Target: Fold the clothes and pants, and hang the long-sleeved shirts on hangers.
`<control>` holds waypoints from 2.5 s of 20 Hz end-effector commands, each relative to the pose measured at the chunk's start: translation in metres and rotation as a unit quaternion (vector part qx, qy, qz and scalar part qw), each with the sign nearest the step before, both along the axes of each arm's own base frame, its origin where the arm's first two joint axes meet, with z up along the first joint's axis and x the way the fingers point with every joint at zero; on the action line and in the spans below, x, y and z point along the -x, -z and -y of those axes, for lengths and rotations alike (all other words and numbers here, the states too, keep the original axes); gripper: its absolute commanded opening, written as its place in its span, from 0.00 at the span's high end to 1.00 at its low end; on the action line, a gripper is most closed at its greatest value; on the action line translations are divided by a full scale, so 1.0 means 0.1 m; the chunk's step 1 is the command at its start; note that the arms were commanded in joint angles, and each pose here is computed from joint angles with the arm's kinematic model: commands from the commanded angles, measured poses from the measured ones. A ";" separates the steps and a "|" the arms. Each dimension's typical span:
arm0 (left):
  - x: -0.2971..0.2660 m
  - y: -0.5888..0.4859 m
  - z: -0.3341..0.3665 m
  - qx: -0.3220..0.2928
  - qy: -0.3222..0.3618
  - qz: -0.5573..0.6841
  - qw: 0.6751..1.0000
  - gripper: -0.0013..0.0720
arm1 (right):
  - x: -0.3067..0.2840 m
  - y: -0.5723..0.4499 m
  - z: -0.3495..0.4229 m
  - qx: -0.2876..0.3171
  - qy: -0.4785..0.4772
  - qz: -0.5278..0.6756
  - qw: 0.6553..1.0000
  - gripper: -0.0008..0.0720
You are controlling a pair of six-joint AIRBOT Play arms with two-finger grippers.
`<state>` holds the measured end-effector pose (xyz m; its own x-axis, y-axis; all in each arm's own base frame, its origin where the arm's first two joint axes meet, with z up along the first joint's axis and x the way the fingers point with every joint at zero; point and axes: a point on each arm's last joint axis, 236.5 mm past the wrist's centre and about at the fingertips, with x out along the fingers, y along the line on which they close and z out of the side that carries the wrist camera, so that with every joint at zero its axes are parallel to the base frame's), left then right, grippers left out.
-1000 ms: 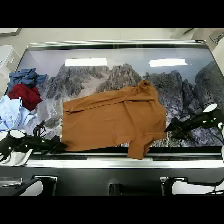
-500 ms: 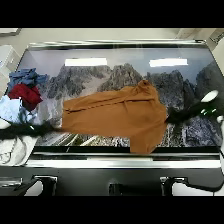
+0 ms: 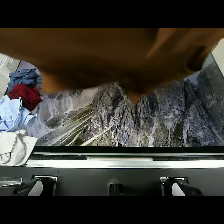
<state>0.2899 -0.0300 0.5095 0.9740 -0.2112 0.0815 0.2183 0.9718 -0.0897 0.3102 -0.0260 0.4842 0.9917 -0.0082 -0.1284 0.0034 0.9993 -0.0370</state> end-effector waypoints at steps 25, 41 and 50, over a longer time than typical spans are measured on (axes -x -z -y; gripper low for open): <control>-1.58 5.34 0.00 0.188 0.027 -0.577 0.795 0.95 | -1.69 5.15 -0.66 -0.224 -0.030 -0.524 0.821 0.93; -2.65 5.43 0.00 0.229 -0.020 -0.488 0.842 0.95 | -2.81 5.06 -0.26 -0.318 0.068 -0.337 0.884 0.93; -1.84 5.16 0.03 0.187 0.103 -0.613 0.761 0.95 | -1.52 4.95 -0.10 -0.279 0.053 -0.553 0.783 0.93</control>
<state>0.5215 -0.0266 -0.0107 0.5004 -0.4597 -0.7336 -0.1449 0.7910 -0.5945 0.5290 -0.0112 -0.0115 0.4970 0.2416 -0.8334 0.3561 0.8191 0.4498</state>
